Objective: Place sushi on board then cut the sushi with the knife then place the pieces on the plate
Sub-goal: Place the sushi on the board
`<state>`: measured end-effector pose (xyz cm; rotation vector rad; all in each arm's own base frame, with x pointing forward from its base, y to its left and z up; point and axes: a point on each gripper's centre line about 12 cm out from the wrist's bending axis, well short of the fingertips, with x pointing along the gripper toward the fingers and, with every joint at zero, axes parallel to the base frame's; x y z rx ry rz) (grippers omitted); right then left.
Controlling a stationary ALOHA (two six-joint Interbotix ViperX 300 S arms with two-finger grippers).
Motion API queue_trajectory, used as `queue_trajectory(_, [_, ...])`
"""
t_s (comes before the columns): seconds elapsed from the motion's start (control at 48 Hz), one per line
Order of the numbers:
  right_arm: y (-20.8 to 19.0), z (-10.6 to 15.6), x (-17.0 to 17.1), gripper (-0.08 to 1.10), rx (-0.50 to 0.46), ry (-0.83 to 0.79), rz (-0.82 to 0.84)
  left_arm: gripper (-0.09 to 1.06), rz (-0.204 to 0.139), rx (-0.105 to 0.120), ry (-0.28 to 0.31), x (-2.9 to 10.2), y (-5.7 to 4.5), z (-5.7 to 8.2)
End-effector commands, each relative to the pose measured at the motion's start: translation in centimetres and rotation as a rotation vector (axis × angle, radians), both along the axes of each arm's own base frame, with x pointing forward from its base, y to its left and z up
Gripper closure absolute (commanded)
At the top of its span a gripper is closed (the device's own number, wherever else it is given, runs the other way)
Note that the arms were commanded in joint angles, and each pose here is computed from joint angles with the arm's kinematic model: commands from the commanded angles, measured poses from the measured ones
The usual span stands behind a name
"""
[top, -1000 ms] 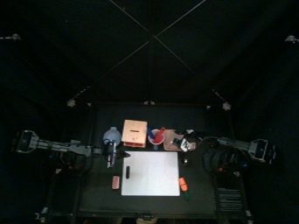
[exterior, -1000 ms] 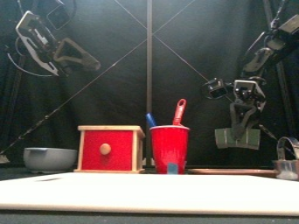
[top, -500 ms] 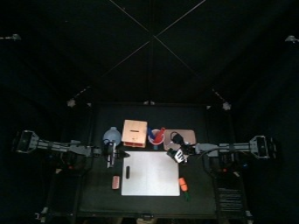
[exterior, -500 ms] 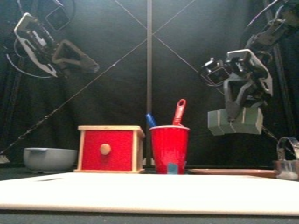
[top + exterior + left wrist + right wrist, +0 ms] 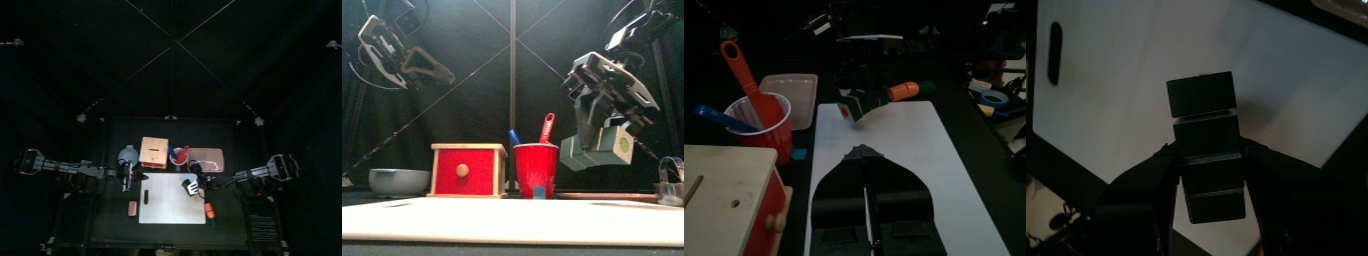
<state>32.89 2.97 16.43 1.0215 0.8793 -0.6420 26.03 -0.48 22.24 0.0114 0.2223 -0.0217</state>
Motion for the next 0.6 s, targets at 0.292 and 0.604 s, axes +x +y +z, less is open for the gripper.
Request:
queue_trajectory(0.292, [2.6,0.5,6.1,0.41,-0.006,0.021,-0.206,0.99,-0.006,0.003,-0.002,0.0,-0.1,0.0])
queue_trajectory(0.604, [6.0,0.3,8.4,0.40,-0.014,0.169,-0.369,0.99,-0.020,0.004,0.009,-0.2,-0.5,-0.1])
